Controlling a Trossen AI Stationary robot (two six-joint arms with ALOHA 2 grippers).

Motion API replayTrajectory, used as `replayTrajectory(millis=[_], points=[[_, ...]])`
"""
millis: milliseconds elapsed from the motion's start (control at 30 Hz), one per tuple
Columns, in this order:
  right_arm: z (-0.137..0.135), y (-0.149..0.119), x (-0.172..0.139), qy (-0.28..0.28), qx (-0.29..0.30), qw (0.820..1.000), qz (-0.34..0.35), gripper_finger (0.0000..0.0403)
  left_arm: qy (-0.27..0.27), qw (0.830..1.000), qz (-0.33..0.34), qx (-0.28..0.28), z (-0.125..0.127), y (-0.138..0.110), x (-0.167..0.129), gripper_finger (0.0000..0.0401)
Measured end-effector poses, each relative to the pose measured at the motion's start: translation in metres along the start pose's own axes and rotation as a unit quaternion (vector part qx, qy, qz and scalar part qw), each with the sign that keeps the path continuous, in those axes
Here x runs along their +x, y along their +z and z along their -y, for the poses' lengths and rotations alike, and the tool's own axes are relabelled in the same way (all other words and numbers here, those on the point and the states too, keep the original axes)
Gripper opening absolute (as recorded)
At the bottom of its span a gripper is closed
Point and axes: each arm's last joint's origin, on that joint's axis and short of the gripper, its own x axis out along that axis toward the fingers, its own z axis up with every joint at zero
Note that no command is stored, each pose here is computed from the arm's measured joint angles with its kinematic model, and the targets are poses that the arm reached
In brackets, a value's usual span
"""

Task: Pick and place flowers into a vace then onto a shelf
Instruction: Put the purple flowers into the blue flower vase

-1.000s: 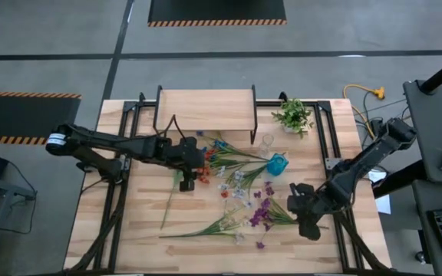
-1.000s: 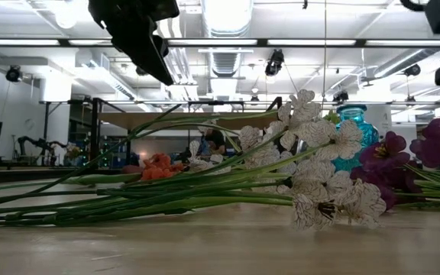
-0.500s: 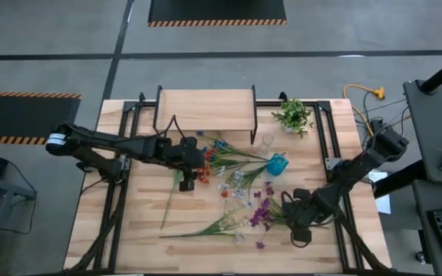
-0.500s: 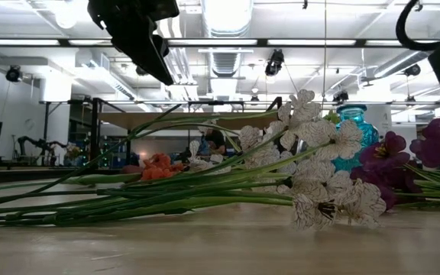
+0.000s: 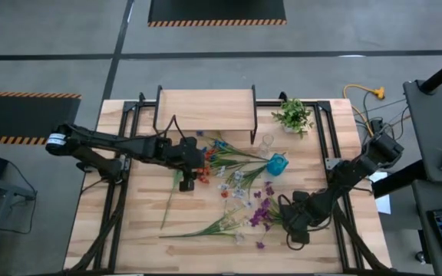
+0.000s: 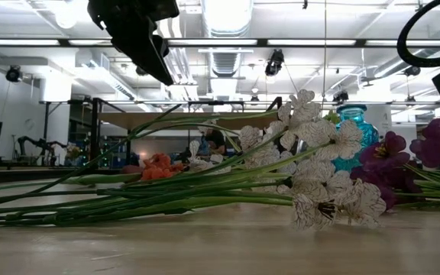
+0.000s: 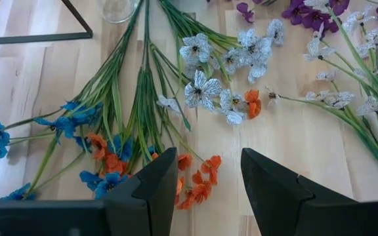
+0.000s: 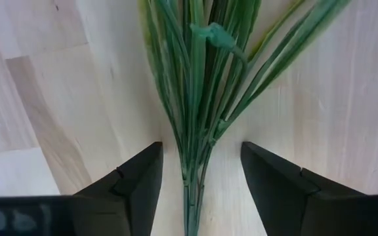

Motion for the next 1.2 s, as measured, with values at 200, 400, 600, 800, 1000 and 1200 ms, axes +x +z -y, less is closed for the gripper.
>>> replayTrajectory(millis=[200,400,600,800,1000,1200], points=[[0.001,-0.001,-0.001,0.0,0.001,1.0,0.002,0.0169,0.0,1.0,-0.008,-0.011,0.0,-0.002,0.0,0.0153],[0.003,-0.002,-0.005,-0.003,0.001,1.0,0.005,0.0083,0.001,1.0,-0.018,-0.007,0.0,-0.003,0.0,0.0153],[0.004,-0.002,-0.006,-0.002,0.001,1.0,0.004,0.0017,0.001,1.0,-0.027,-0.007,0.0,-0.005,0.0,0.0153],[0.003,-0.004,-0.011,0.013,-0.003,1.0,0.003,0.0014,0.001,1.0,-0.031,-0.007,0.0,-0.006,0.0,0.0153],[0.001,-0.001,-0.04,0.039,-0.014,0.997,0.065,0.0013,0.001,1.0,-0.03,-0.007,-0.001,-0.006,0.0,0.0153],[0.004,-0.001,-0.079,0.043,-0.045,0.982,0.179,0.0013,0.001,1.0,-0.03,-0.007,0.0,-0.006,0.0,0.0153]])
